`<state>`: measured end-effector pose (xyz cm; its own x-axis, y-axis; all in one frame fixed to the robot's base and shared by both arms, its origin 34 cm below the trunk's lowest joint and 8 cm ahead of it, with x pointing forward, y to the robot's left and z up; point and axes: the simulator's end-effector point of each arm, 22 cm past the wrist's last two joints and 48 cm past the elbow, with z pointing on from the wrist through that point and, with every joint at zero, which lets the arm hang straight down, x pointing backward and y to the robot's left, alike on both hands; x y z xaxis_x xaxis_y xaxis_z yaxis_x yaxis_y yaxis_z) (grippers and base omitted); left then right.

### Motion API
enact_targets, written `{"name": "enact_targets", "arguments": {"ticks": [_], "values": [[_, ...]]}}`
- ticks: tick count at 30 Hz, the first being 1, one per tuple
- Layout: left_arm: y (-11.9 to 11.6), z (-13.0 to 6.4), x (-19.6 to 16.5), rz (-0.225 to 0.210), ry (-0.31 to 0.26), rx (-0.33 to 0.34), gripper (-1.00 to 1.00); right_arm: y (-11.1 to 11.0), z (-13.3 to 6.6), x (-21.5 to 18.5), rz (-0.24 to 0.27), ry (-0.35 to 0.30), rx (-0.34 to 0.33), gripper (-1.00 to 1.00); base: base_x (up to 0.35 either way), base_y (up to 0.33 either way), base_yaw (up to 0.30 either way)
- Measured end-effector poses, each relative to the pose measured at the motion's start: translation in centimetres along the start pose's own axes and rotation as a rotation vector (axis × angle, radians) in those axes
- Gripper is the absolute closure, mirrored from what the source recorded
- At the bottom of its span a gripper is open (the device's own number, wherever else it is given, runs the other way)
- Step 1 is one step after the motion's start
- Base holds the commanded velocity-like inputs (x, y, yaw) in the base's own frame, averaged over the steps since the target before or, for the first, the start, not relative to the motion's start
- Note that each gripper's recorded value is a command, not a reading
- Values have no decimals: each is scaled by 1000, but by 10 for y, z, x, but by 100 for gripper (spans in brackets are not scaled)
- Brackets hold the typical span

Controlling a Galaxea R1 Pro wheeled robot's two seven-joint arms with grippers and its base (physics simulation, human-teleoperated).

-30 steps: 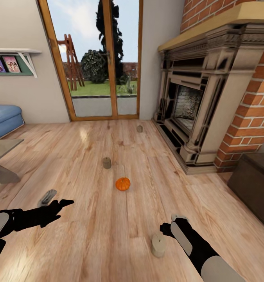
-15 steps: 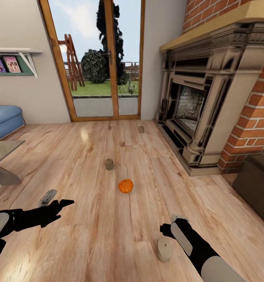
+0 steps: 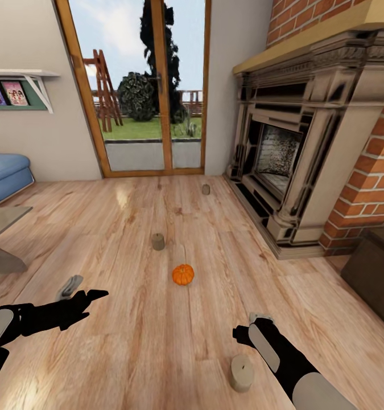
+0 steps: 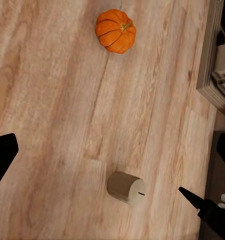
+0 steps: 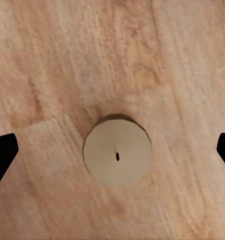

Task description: Place each of the two pumpkins and all three candles from the living room inside a cabinet in the living room (use any cabinet), then make sure every cabinet is closed, and position the cauldron so it is next to a table in the living room.

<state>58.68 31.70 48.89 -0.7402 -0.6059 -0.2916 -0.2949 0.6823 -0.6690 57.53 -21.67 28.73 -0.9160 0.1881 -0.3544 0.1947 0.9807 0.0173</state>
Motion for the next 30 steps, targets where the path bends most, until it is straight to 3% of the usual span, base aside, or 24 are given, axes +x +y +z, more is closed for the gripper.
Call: {"name": "enact_targets", "arguments": {"ticks": [3, 7, 14, 17, 22, 26, 30], "values": [[-10, -1, 2, -15, 8, 45, -100, 0, 0, 0, 1, -1, 0, -100, 7, 0, 0], [-44, -10, 6, -82, 55, 208, -100, 2, 0, 0, 1, -2, -10, -100, 1, 0, 0], [-90, -29, 28, -182, 189, 417, -100, 16, 0, 0, 0, 0, -72, -100, 0, 0, 0], [-105, -29, 45, -202, 249, 467, -100, 17, 0, 1, -1, 1, -76, -100, 0, 0, 0], [-134, -40, 51, -222, 276, 599, -100, 17, 0, 1, 0, 1, -76, -100, 0, 0, 0], [-148, -38, 75, -216, 341, 638, -100, 17, 0, 1, 0, 0, -77, -100, 0, 0, 0], [-144, -31, 80, -225, 359, 630, -100, 16, 7, 7, -1, 15, -73, -100, 0, 0, 0]]}}
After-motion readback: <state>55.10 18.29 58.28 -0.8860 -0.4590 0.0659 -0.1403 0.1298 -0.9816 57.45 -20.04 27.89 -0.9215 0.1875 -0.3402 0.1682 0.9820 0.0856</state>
